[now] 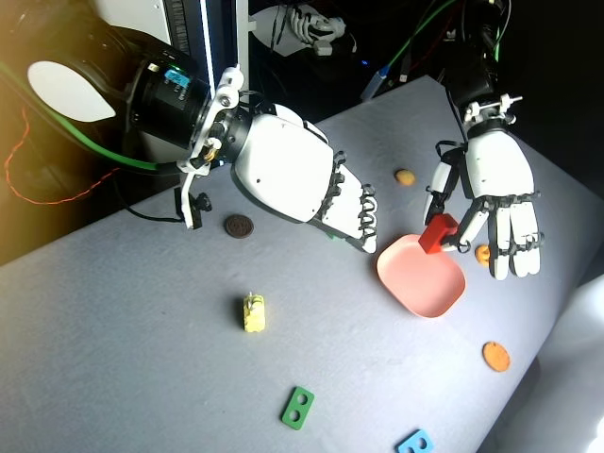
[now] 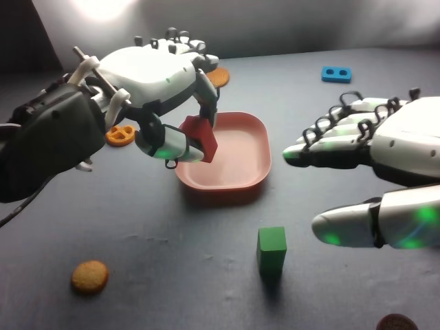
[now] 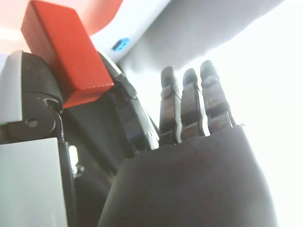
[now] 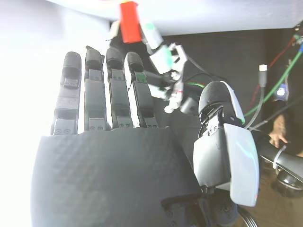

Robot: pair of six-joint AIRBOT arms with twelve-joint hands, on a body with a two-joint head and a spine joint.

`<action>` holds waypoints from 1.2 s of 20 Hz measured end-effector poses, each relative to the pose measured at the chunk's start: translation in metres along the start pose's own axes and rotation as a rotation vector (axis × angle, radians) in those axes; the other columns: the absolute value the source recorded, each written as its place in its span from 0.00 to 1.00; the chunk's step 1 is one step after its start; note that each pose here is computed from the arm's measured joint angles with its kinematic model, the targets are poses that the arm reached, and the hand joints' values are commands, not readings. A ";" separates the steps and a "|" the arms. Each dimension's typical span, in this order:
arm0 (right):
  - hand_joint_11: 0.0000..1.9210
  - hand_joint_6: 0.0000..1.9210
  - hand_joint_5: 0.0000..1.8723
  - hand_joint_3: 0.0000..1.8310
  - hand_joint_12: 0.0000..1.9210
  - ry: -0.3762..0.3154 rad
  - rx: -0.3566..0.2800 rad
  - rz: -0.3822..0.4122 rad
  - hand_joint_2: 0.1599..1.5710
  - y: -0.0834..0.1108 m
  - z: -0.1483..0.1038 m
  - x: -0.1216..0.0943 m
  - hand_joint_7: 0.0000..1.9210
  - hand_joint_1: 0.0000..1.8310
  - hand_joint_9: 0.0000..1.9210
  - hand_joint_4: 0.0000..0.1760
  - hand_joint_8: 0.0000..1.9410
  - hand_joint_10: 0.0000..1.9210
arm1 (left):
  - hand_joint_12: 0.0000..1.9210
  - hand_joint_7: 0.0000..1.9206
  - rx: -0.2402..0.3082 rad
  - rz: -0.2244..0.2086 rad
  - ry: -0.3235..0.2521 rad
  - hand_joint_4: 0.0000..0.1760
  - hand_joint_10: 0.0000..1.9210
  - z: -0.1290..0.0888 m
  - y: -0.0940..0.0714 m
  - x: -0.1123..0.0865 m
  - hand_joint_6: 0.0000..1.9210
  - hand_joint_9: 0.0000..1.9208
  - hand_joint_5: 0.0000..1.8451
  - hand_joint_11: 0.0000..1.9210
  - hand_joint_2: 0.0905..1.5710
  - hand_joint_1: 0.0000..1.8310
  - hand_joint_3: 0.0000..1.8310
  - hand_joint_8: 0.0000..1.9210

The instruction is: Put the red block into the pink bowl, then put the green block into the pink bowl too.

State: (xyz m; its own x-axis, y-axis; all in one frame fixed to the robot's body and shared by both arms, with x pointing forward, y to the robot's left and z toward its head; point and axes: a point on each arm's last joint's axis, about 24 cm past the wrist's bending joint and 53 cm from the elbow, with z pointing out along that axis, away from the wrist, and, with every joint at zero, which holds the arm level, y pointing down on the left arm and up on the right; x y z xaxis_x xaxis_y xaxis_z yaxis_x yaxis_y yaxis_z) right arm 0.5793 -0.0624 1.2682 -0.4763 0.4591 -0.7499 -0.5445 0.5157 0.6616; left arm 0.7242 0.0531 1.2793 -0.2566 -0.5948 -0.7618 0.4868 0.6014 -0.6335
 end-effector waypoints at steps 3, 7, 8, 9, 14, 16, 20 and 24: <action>0.00 0.01 0.15 0.00 0.24 -0.024 0.026 0.070 0.73 -0.005 0.002 -0.004 0.14 0.00 0.11 0.00 0.00 0.00 | 0.00 0.10 0.004 -0.007 0.001 0.55 0.00 0.007 0.002 0.001 0.49 0.00 0.55 0.00 0.68 0.58 0.00 0.00; 0.00 0.00 0.14 0.00 0.18 -0.050 0.040 0.104 0.74 -0.009 0.003 -0.009 0.13 0.00 0.10 0.00 0.00 0.00 | 0.00 0.11 0.004 -0.009 -0.004 0.83 0.00 0.013 0.007 -0.001 0.50 0.00 0.54 0.00 0.69 0.56 0.00 0.00; 0.00 0.00 0.15 0.00 0.21 -0.053 0.049 0.110 0.73 -0.011 0.003 -0.009 0.14 0.00 0.11 0.00 0.00 0.00 | 0.00 0.11 0.008 -0.007 -0.004 0.84 0.00 0.014 0.007 -0.001 0.50 0.00 0.54 0.00 0.69 0.56 0.00 0.00; 0.00 0.00 0.15 0.00 0.21 -0.057 0.060 0.110 0.73 -0.013 0.004 -0.009 0.14 0.00 0.11 0.00 0.00 0.00 | 0.00 0.12 0.012 -0.007 -0.002 0.76 0.00 0.015 0.006 0.000 0.49 0.00 0.54 0.00 0.68 0.57 0.00 0.00; 0.00 0.00 0.15 0.00 0.12 -0.081 0.074 0.098 0.70 -0.017 0.008 -0.008 0.11 0.00 0.08 0.17 0.00 0.00 | 0.00 0.12 0.011 -0.008 0.001 0.83 0.00 0.018 0.008 0.002 0.49 0.00 0.54 0.00 0.68 0.56 0.00 0.00; 0.00 0.00 0.16 0.00 0.10 -0.073 0.065 0.100 0.62 -0.014 0.011 -0.004 0.07 0.05 0.05 0.47 0.00 0.00 | 0.00 0.12 0.010 -0.010 -0.002 0.89 0.00 0.018 0.009 0.001 0.47 0.00 0.55 0.00 0.68 0.57 0.00 0.00; 0.00 0.00 0.18 0.00 0.01 -0.101 0.055 0.106 0.49 -0.011 0.012 -0.009 0.02 0.19 0.00 0.73 0.00 0.00 | 0.00 0.10 0.012 -0.009 -0.009 0.96 0.00 0.018 0.009 0.000 0.47 0.00 0.56 0.00 0.67 0.56 0.00 0.00; 0.00 0.00 0.20 0.00 0.00 -0.132 0.055 0.106 0.45 -0.013 0.011 -0.015 0.01 0.25 0.00 0.84 0.00 0.00 | 0.00 0.11 0.011 -0.011 -0.011 0.61 0.00 0.018 0.010 -0.001 0.09 0.00 0.52 0.00 0.59 0.51 0.00 0.00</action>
State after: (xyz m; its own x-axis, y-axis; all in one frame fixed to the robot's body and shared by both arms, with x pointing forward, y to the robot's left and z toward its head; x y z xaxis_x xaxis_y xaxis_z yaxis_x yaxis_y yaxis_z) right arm 0.6007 -0.0682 1.2707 -0.4322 0.6024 -0.6710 -0.4556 0.4963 0.7390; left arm 0.7440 0.0496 1.2761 -0.2527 -0.6075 -0.7530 0.4928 0.5890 -0.6405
